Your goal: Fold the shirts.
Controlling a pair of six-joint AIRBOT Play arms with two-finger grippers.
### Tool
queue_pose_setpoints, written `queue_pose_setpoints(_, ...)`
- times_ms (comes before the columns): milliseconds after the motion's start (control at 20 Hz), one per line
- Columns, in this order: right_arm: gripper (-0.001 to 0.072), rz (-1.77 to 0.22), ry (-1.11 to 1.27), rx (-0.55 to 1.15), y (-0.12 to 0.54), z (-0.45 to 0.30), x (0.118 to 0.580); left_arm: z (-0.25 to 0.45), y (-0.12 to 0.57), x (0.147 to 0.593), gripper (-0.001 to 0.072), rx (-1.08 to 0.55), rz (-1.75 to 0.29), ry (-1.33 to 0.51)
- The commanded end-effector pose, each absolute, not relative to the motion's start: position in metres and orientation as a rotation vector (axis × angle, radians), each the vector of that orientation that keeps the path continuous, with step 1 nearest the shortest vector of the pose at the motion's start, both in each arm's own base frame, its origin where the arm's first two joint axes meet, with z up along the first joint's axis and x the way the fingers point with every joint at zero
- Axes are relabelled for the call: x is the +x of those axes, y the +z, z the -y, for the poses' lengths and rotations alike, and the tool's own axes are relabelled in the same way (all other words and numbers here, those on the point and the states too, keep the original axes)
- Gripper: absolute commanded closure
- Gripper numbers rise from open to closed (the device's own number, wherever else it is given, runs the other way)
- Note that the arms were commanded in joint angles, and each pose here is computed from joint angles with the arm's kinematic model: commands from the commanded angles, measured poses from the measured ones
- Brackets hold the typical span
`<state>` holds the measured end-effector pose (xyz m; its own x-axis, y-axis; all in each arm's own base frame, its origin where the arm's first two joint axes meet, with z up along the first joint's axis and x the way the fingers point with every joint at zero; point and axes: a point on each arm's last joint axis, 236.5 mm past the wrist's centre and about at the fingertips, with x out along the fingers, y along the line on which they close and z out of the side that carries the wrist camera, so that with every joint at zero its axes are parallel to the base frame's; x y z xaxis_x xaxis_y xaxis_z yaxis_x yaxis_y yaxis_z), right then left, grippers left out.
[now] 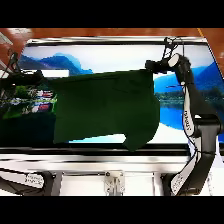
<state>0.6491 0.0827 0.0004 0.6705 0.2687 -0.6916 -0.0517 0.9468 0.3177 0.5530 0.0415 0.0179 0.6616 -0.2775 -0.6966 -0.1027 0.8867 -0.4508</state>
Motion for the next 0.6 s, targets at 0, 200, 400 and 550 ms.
queue_pose_setpoints(0,0.066,-0.805,0.162,0.294,-0.034,-0.084,0.663,-0.033,-0.012,0.576,0.067,-0.479,-0.819,-0.084)
queue_pose_setpoints(200,0.066,-0.955,0.186,0.281,-0.052,-0.086,0.634,-0.019,-0.046,0.551,0.067,-0.437,-0.976,-0.138)
queue_pose_setpoints(400,0.066,-1.245,0.191,0.142,-0.053,-0.065,0.563,-0.015,-0.061,0.496,0.067,-0.46,-1.211,-0.211)
queue_pose_setpoints(550,0.066,-1.477,0.143,0.084,-0.072,-0.045,0.512,-0.016,-0.075,0.455,0.0671,-0.454,-1.392,-0.221)
